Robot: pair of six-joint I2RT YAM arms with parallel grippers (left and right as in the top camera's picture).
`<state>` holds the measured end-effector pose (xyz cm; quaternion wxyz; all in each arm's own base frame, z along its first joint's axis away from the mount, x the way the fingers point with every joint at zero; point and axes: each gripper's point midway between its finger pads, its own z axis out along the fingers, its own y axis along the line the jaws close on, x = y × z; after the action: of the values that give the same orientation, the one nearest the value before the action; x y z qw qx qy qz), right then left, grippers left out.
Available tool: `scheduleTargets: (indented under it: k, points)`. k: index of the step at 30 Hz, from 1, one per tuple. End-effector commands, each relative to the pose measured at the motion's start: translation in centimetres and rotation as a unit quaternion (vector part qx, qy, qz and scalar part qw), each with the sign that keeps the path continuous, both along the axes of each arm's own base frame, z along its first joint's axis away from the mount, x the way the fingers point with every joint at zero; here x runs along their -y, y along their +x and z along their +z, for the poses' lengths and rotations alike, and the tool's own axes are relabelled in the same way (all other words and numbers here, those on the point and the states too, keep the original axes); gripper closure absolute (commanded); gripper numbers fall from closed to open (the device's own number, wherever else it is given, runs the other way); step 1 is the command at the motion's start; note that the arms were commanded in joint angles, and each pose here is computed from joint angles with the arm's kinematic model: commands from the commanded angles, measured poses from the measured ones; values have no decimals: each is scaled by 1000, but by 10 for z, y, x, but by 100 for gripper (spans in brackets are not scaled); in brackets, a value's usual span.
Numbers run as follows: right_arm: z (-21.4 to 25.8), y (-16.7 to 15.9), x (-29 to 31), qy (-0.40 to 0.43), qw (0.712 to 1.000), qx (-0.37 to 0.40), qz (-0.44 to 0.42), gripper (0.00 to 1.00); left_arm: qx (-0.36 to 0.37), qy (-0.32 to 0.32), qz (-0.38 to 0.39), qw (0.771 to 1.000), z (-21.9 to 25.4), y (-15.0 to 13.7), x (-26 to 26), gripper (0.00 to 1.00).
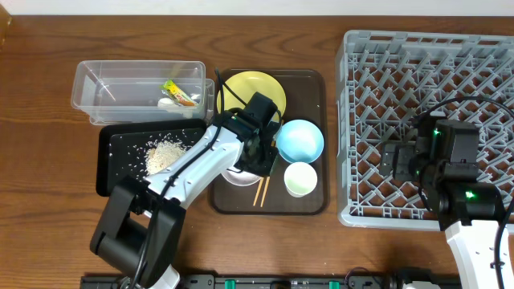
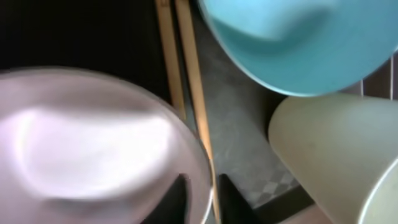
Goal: Sort waste into correct bins and load items into the dishwasher rack
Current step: 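Grasp the white cup on the brown tray with the left gripper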
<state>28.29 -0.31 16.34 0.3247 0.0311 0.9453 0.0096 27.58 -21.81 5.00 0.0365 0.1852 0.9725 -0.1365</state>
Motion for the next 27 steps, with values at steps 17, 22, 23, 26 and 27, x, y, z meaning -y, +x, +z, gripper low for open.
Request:
scheduleTargets:
  k: [17,22,23,26,27]
  points:
    - [8,3,-3,6,1000,10,1,1,83,-107,-19,991,86,11,29,48]
    - [8,3,-4,6,1000,10,1,1,56,-101,-44,992,69,-7,43,48]
    - [8,3,-4,6,1000,10,1,1,50,-97,-49,993,64,-11,45,48]
    - [8,3,-4,6,1000,9,1,1,33,-83,-60,994,49,-19,49,48]
    - [8,3,-3,6,1000,9,1,1,29,-74,-58,995,43,-20,49,48]
